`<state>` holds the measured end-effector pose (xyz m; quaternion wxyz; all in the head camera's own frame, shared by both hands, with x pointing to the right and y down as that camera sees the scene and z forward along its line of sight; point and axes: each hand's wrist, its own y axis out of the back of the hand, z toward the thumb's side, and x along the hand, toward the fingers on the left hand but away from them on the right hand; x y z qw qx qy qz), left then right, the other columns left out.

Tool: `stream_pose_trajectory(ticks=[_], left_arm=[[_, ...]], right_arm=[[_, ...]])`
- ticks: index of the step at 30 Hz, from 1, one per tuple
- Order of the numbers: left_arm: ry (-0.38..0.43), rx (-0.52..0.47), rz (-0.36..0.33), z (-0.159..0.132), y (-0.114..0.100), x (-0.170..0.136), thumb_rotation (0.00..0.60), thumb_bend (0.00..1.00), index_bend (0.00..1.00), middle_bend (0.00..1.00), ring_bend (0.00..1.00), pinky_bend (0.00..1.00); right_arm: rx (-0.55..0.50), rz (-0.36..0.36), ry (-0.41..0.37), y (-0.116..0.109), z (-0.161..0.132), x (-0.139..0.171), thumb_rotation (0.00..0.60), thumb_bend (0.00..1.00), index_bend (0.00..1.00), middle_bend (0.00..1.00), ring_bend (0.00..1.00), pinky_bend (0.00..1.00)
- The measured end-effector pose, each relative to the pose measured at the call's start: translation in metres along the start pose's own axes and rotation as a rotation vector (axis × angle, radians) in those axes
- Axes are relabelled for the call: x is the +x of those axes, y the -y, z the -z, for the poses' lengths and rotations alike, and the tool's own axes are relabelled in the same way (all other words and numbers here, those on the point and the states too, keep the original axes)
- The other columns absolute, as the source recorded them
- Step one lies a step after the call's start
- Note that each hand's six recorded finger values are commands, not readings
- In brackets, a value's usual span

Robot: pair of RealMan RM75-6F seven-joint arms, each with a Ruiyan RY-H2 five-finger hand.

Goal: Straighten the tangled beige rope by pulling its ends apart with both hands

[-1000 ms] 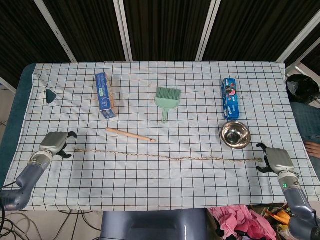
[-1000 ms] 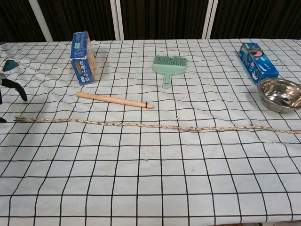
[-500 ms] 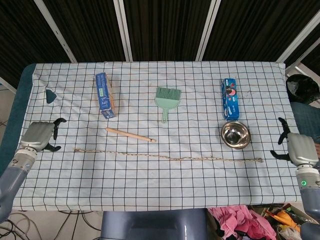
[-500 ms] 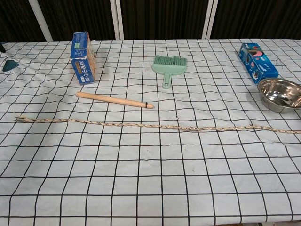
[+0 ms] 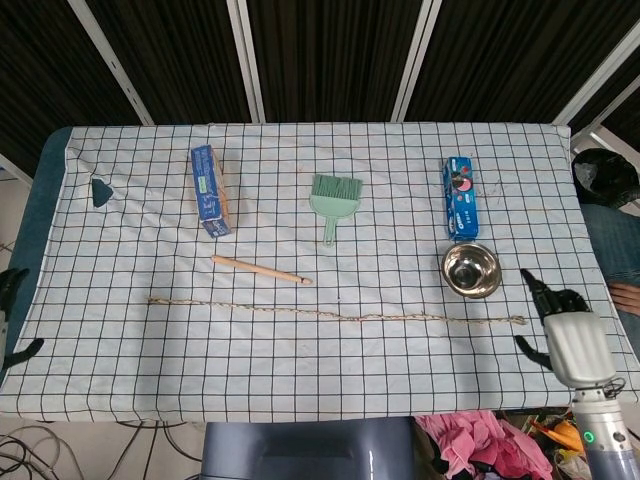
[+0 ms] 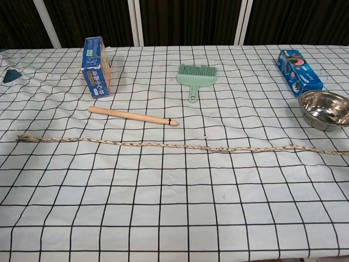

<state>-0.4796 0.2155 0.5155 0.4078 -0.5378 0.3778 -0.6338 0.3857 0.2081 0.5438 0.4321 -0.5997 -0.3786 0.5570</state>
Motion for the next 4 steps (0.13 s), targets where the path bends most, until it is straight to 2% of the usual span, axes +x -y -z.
stream_pose_trajectory(ticks=[4], left_arm=[[-0.007, -0.003, 0.037, 0.013, 0.020, -0.026, 0.600, 0.04, 0.09, 0.08, 0.00, 0.00]], right_arm=[[0.007, -0.044, -0.002, 0.025, -0.006, 0.018, 0.600, 0.13, 0.00, 0.17, 0.28, 0.25]])
